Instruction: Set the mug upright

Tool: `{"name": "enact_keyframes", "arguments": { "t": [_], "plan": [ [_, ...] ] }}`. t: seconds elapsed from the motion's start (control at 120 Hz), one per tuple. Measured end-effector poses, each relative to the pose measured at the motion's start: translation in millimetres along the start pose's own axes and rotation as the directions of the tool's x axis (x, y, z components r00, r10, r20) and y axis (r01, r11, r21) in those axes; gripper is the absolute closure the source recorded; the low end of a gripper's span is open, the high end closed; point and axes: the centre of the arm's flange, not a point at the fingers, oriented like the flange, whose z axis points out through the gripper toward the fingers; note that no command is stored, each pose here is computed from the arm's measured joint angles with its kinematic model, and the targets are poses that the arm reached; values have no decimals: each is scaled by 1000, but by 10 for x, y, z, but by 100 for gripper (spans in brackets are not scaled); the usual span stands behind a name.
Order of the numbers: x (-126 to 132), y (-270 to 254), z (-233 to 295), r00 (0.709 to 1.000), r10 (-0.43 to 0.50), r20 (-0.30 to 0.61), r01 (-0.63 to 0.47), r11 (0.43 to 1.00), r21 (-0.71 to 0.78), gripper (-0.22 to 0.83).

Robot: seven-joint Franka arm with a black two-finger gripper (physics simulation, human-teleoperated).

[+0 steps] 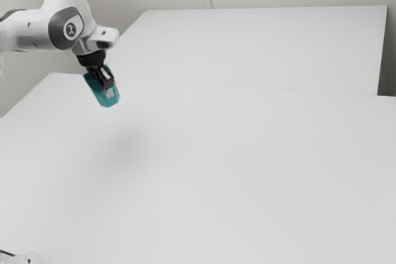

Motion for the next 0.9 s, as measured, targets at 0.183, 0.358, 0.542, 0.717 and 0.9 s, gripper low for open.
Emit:
{"name": "enact_keyframes", "arguments": {
  "t": [0.183,0.358,0.542,0.717,0.9],
  "plan": [
    [-50,620,409,999,-42,12,42,999,28,78],
    [-106,833,797,996,-78,-49,80,996,39,78],
    [-478,328,1026,967,-228,-112,235,971,53,78],
    [-552,213,1139,946,-280,-161,292,955,51,78],
    [-468,427,1281,945,-275,-179,285,958,33,78]
  ]
}}
